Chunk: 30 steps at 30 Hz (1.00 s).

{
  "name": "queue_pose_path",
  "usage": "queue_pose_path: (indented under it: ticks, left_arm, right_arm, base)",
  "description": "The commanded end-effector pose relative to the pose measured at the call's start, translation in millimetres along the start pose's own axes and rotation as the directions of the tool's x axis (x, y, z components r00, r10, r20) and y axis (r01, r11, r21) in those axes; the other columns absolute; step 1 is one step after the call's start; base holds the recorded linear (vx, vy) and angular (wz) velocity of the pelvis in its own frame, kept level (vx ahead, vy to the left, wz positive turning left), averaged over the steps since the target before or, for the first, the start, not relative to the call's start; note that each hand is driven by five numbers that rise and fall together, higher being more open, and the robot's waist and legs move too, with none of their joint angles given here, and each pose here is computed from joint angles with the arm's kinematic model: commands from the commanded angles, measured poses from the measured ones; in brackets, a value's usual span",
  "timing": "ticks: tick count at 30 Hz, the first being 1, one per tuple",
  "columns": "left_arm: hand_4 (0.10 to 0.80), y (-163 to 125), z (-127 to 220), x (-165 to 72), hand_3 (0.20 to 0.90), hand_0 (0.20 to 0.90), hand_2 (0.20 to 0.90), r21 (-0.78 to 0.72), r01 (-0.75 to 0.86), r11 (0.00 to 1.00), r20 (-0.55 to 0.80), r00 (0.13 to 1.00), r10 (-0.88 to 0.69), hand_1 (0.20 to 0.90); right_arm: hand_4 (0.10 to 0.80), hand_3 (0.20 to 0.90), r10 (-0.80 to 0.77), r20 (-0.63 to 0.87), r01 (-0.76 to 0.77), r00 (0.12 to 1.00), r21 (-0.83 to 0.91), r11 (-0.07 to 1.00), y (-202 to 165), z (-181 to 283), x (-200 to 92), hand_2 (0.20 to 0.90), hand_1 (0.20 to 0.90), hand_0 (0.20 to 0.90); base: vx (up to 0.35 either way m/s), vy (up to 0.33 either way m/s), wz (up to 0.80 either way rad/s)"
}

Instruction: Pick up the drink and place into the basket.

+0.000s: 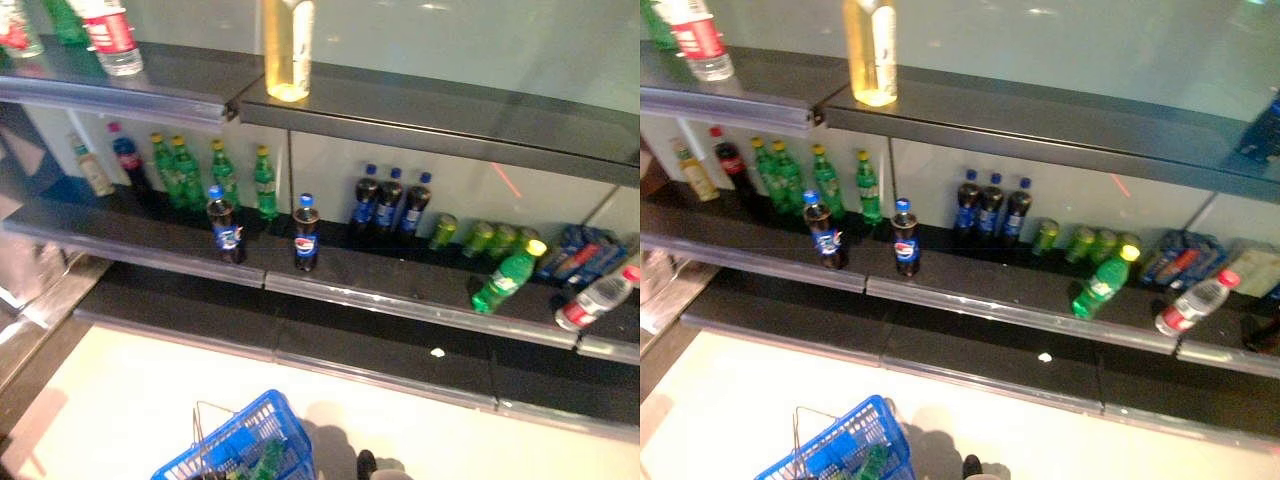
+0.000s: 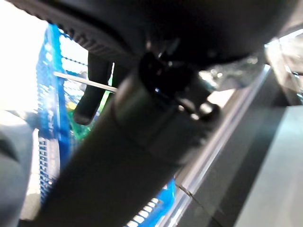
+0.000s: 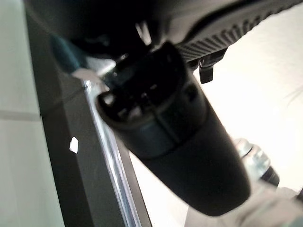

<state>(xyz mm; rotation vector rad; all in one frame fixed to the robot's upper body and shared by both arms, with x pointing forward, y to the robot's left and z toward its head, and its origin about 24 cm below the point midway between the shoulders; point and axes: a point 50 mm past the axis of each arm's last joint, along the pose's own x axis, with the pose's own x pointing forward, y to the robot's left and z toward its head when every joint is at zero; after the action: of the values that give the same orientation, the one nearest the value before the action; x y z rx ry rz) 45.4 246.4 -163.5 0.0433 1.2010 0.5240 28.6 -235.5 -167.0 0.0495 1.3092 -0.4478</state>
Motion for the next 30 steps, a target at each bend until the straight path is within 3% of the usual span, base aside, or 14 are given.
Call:
queue_pose_path:
  ticks: [1,6,13,22,26,30]
  left_arm:
    - [0.1,31,20,6,0.2,0.3,0.3,-0.097,-0.164,0.982,0.027,0.986,0.167,0.3]
    - [0.1,58,-24,-3,0.2,0.3,0.3,-0.242,-0.294,0.925,-0.142,0.953,0.266,0.3]
    - [0.1,48,-16,0,0.2,0.3,0.3,-0.314,-0.283,0.906,-0.154,0.957,0.246,0.3]
    - [0.1,34,-20,-1,0.2,0.3,0.3,-0.38,-0.296,0.876,-0.214,0.95,0.228,0.3]
    - [0.1,28,-31,-5,0.2,0.3,0.3,-0.49,-0.327,0.808,-0.276,0.937,0.213,0.3]
    - [0.1,30,-53,-11,0.2,0.3,0.3,-0.601,-0.427,0.675,-0.387,0.895,0.222,0.3]
  right_arm:
    - [0.8,0.9,-0.01,0.139,0.001,0.99,0.066,0.998,-3,35,3,0.9,0.9,0.9]
    - [0.8,0.9,0.015,0.072,-0.017,0.997,0.036,0.999,-5,18,3,0.9,0.9,0.9]
    - [0.8,0.9,0.026,0.071,-0.029,0.997,0.038,0.999,6,25,5,0.9,0.9,0.9]
    - [0.8,0.9,0.051,0.128,-0.054,0.99,0.017,0.998,13,39,5,0.9,0.9,0.9]
    - [0.8,0.9,0.067,0.159,-0.057,0.985,-0.067,0.996,17,51,4,0.9,0.9,0.9]
    - [0.8,0.9,0.113,0.188,-0.084,0.976,-0.158,0.984,24,70,4,0.9,0.9,0.9]
  base:
    - [0.02,-0.035,-0.68]
    - [-0.094,-0.05,-1.01]
    - [-0.11,-0.174,-0.69]
    - [0.002,-0.336,-0.12]
    - [0.011,-0.258,-0.42]
    - [0.122,-0.303,-1.68]
